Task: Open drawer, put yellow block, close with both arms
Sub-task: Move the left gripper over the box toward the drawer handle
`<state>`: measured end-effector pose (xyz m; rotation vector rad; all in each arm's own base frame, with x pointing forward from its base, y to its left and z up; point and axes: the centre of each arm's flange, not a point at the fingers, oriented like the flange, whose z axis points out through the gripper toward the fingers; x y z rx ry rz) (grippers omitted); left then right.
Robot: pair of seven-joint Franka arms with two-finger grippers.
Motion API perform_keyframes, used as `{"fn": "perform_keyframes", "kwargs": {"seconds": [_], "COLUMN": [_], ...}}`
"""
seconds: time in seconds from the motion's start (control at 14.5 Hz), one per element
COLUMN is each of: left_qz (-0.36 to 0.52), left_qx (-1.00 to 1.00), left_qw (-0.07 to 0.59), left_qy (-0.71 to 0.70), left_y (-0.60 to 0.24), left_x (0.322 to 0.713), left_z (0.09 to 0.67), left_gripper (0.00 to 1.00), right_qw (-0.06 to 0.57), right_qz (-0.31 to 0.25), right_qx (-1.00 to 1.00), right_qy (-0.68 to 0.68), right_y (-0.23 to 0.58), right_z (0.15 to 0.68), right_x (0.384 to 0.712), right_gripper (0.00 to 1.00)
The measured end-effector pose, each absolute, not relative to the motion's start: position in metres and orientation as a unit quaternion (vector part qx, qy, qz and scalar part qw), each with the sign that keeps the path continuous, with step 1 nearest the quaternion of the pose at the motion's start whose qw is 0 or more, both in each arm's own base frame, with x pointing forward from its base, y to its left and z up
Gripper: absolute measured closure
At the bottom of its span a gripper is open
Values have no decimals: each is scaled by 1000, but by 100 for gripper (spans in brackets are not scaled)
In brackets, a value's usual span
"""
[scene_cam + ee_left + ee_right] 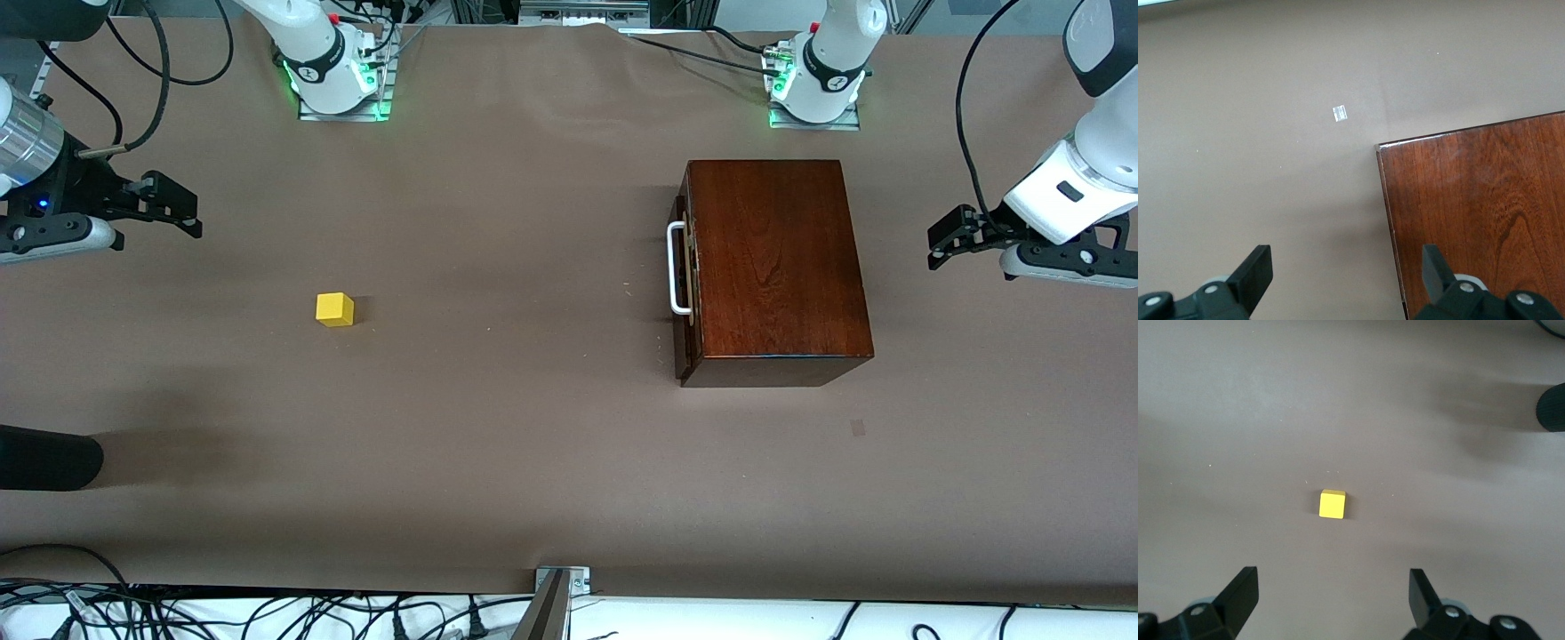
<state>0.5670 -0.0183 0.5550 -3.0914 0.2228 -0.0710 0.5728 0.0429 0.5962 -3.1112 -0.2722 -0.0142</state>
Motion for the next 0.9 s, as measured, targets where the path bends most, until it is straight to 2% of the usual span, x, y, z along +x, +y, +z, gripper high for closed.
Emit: {"fn": "perform_keyframes", "kwargs": {"seconds": [0.55,0.9], "left_qz": [-13,34], "left_qx": [-997,-991], "left_qw": [19,-2], "left_qy": [78,133], "left_y": [-25,-115], "left_x": [572,571], "left_z": [567,540], "left_gripper": [0,0], "right_qw": [9,9], "right_qz": [-7,-8], "right_qx": [-996,-996], "right_qy": [-87,-88], "right_y": [43,44], "right_z": [597,597], "right_x": [573,573], "right_gripper": [0,0]}}
